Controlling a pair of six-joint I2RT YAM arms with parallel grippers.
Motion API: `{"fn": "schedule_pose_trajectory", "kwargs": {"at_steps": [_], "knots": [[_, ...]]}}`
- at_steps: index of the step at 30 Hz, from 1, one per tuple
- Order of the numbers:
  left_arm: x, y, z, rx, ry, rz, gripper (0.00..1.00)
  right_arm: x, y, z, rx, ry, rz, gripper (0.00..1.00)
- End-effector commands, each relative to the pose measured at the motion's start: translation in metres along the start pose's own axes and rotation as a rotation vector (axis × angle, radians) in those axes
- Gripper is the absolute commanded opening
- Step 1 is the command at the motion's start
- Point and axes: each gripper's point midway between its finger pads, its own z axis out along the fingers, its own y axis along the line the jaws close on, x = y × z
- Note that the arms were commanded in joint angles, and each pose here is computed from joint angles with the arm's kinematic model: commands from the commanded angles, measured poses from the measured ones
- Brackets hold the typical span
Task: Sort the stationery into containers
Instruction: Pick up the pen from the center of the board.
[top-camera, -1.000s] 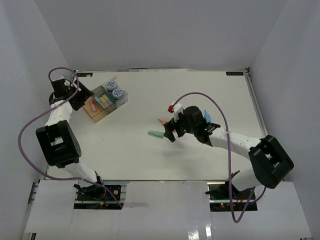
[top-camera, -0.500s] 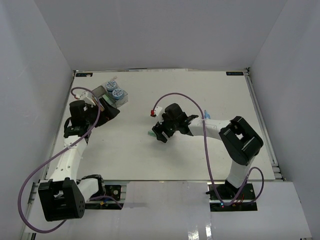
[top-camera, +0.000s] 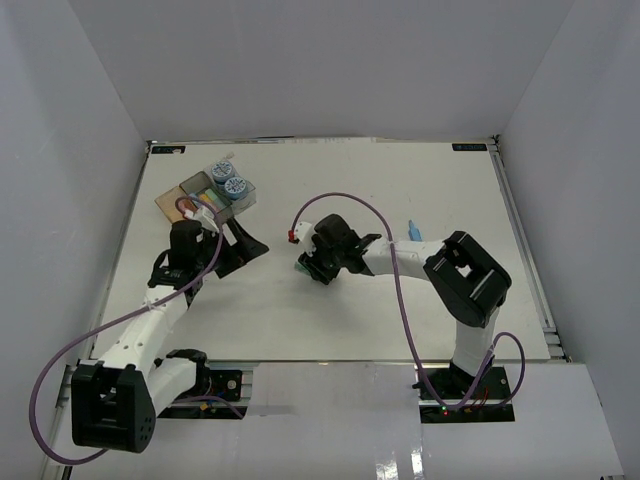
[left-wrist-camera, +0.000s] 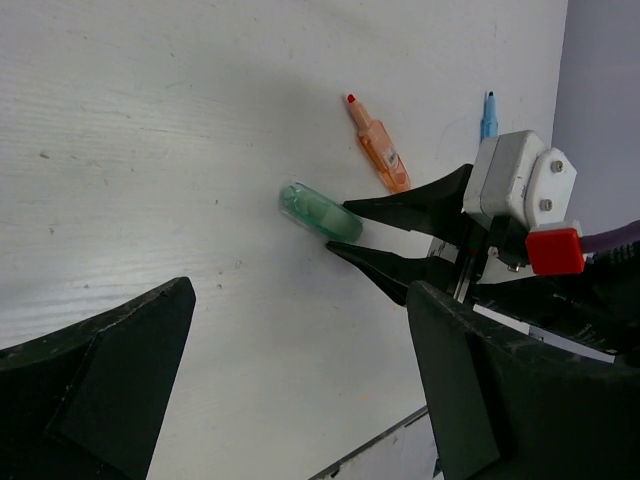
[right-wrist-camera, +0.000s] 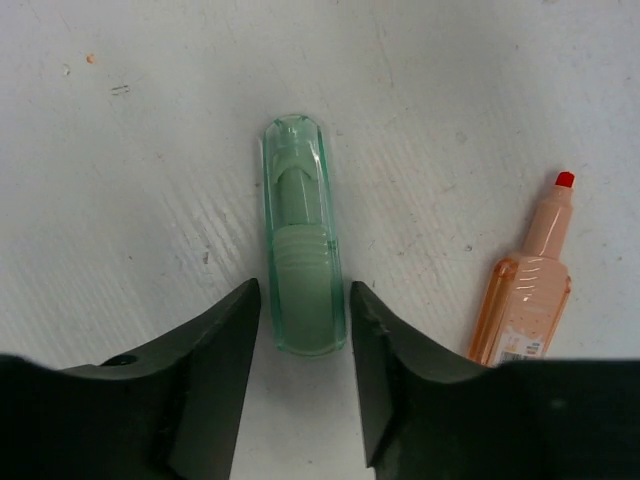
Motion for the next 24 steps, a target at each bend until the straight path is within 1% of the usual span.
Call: {"fn": "schedule_pose_trajectory", "kwargs": {"at_steps": [1,5,6,7,10,11,13,14,15,19,24], "knots": [[0.005,-0.01,0.011,0.022,-0.003,-0.046,0.98,0.008,0.014,0.003,-0.018,0.036,0.013,0.44],[0.014,-0.02,0.024,0.033,0.017,-0.067,0.98,-0.01,0.024,-0.006,-0.034,-0.036,0.062,0.4],[0.015,-0.021,0.025,0.034,0.018,-0.071,0.98,-0.009,0.027,-0.008,-0.041,-0.036,0.098,0.36],[0.017,-0.023,0.027,0.035,0.018,-0.068,0.98,-0.019,0.026,-0.01,-0.036,-0.08,0.113,0.32],[0.016,-0.027,0.031,0.039,0.013,-0.08,0.98,-0.031,0.027,-0.019,-0.025,-0.138,0.18,0.3],[0.014,-0.029,0.033,0.04,0.009,-0.089,0.98,-0.045,0.026,-0.026,-0.014,-0.191,0.199,0.3],[0.015,-0.034,0.036,0.052,0.012,-0.09,0.98,-0.048,0.028,-0.032,-0.014,-0.226,0.241,0.27],[0.014,-0.037,0.038,0.049,0.012,-0.094,0.98,-0.062,0.026,-0.041,-0.005,-0.284,0.248,0.21],[0.018,-0.041,0.04,0.055,0.022,-0.089,0.97,-0.066,0.026,-0.045,-0.004,-0.31,0.257,0.18],[0.02,-0.051,0.045,0.064,0.03,-0.089,0.96,-0.083,0.025,-0.068,0.011,-0.418,0.302,0.18],[0.026,-0.072,0.052,0.094,0.052,-0.075,0.91,-0.094,0.024,-0.081,0.018,-0.487,0.323,0.2]]}}
